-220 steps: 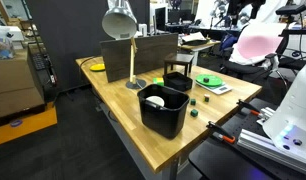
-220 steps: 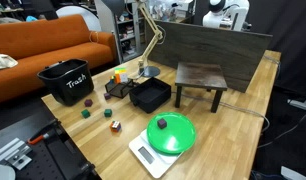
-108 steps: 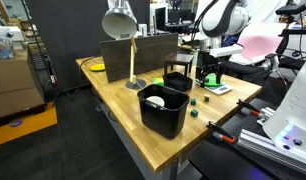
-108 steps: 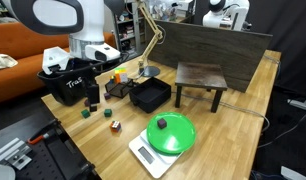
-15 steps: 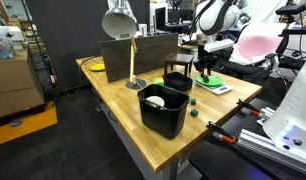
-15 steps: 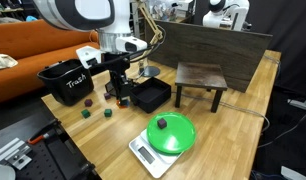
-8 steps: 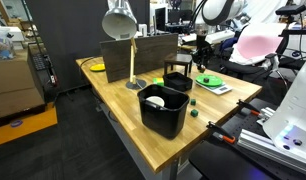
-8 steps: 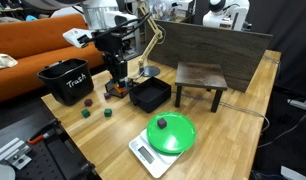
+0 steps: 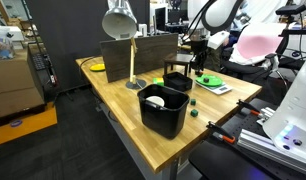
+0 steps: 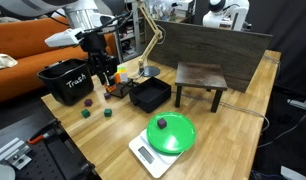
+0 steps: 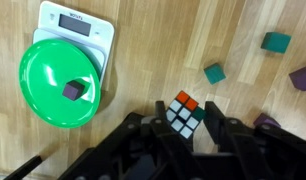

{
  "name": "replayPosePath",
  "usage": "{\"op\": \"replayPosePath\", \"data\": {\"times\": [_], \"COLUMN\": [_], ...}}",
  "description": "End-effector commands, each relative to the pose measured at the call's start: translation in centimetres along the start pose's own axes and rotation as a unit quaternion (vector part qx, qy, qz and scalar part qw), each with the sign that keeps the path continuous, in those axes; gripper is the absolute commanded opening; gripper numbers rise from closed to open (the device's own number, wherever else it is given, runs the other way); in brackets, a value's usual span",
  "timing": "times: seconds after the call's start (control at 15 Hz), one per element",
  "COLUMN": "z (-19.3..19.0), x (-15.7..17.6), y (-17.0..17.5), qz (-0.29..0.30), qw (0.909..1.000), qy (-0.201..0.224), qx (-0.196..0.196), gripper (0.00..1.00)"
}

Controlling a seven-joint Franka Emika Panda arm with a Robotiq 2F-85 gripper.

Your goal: Move the Rubik's cube to the left side of the table

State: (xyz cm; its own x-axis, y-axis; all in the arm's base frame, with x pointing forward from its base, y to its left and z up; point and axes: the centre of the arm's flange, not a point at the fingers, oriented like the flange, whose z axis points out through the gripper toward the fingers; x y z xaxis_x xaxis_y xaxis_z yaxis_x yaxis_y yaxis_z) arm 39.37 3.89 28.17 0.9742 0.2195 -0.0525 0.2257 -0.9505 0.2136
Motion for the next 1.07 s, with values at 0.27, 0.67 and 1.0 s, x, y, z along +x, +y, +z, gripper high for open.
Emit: {"op": "replayPosePath", "data": {"times": [0.27, 0.67, 1.0], "z": [0.7, 0.7, 0.1], "x": [-0.9, -0.9, 1.8], "y": [-3.6, -3.6, -5.0], "qz": [-0.073, -0.080, -0.133], "qw": [0.9972, 0.9967, 0.9899], "qy": [-0.008, -0.008, 0.009], "qx": [-0.014, -0.014, -0.049], "gripper": [0.42, 0.17, 0.17]}}
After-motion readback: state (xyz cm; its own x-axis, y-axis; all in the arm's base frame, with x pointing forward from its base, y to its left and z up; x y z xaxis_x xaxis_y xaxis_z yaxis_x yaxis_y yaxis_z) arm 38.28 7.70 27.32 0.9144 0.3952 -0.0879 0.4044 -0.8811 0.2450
